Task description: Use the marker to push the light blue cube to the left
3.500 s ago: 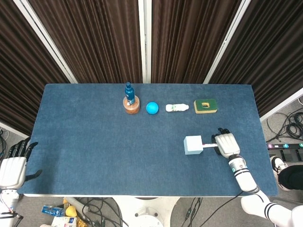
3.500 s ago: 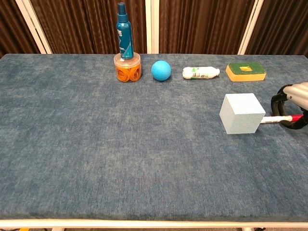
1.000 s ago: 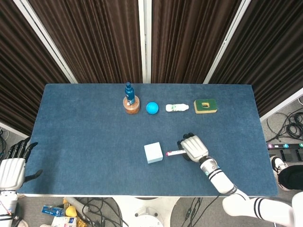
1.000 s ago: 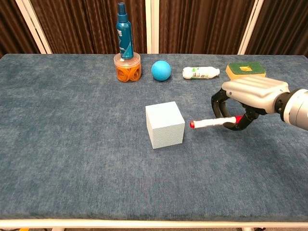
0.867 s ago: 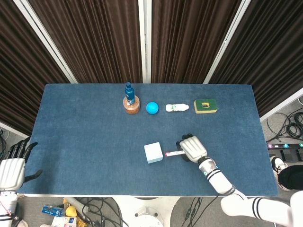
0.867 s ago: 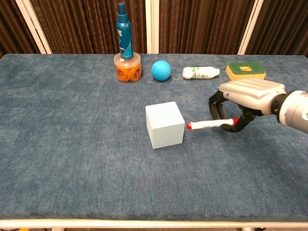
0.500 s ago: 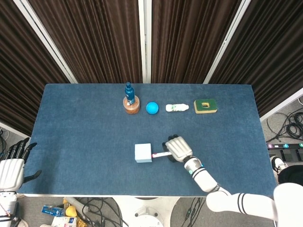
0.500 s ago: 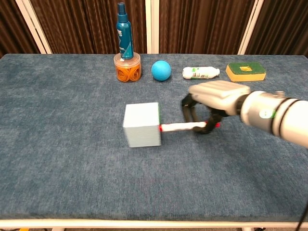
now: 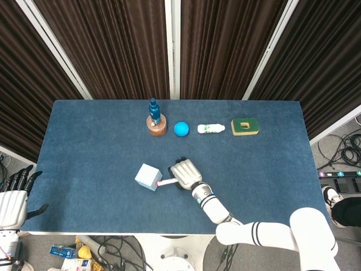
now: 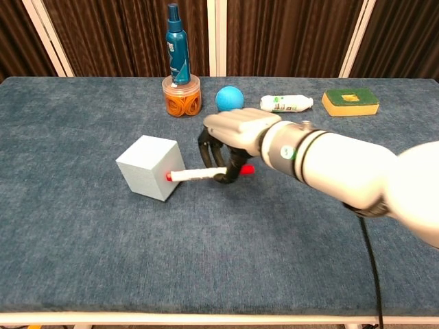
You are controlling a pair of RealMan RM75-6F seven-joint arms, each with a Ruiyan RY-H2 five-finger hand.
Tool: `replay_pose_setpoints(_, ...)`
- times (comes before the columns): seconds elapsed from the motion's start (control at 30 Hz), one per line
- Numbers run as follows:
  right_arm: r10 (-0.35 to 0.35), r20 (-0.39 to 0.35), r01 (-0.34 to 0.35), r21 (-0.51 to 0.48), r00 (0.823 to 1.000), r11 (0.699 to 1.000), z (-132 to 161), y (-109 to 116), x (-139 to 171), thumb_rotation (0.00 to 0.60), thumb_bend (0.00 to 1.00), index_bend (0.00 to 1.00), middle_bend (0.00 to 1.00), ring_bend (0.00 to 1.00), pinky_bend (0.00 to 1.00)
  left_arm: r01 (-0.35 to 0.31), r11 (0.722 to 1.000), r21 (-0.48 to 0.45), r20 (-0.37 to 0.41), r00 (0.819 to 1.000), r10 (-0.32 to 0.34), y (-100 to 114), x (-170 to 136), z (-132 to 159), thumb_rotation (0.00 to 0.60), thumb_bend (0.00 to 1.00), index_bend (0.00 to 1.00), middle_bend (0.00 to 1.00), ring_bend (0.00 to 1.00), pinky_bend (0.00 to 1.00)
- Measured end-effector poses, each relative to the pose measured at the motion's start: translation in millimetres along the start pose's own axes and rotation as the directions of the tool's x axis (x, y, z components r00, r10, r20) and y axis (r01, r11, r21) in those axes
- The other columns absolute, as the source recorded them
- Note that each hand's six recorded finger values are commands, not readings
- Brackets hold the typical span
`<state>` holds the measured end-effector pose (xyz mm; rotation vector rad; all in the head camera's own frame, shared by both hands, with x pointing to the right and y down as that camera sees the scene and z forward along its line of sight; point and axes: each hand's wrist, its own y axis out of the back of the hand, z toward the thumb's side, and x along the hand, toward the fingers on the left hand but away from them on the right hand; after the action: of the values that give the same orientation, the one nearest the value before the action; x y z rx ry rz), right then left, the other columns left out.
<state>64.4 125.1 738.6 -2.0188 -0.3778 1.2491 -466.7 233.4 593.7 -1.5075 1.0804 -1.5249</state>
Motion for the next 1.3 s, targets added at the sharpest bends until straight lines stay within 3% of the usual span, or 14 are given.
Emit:
replay_pose_setpoints(0.23,-0.006,0.031,0.005,0.014,1.0,1.0,-3,7,-9,0.6,0.4,0.69,0.63,0.25,0.21,0.002,1.0,-0.001,-0.001,1.0,-0.002,0,0,0,0.6,0.14,0.22,0.16,0.1,0.13)
replay_pose_setpoints(0.53,-0.018,0.139,0.013,0.036,0.99,0.999,-73,17,20,0.6,0.38,0.66,0.61,0.23,0.21,0.0,1.0,-0.006,0.022,1.0,0.0,-1,4,6,0.6,0.14,0.22,0.16,0.1,0.13)
replay_pose_setpoints(0.63,-0.004,0.178,-0.006,0.055,0.984,0.998,-93,11,28,0.6,0.34,0.56,0.53,0.19,0.19,-0.002,1.0,-0.008,0.031,1.0,0.002,-1,5,9,0.6,0.14,0.22,0.16,0.1,0.13)
replay_pose_setpoints(0.8,0.031,0.213,-0.05,0.08,0.976,0.996,-107,-1,30,0.6,0.15,0.22,0.28,0.05,0.13,-0.004,1.0,-0.01,0.026,1.0,0.004,0,3,9,0.6,0.14,0.22,0.16,0.1,0.13)
replay_pose_setpoints(0.93,0.044,0.234,-0.067,0.088,0.971,0.994,-114,-4,36,0.6,0.12,0.15,0.22,0.03,0.12,-0.002,1.0,-0.013,0.023,1.0,0.002,-1,3,8,0.6,0.14,0.22,0.16,0.1,0.13)
replay_pose_setpoints(1.13,-0.018,0.279,0.006,0.045,0.96,0.999,-140,14,65,0.6,0.15,0.14,0.22,0.03,0.12,-0.008,1.0,-0.023,0.022,1.0,0.009,-1,4,6,0.6,0.14,0.22,0.16,0.1,0.13)
replay_pose_setpoints(1.3,-0.137,0.325,0.132,0.037,0.936,0.991,-180,38,119,0.6,0.19,0.14,0.21,0.03,0.12,-0.003,1.0,-0.03,0.019,1.0,0.003,-3,7,4,0.6,0.14,0.22,0.16,0.1,0.13)
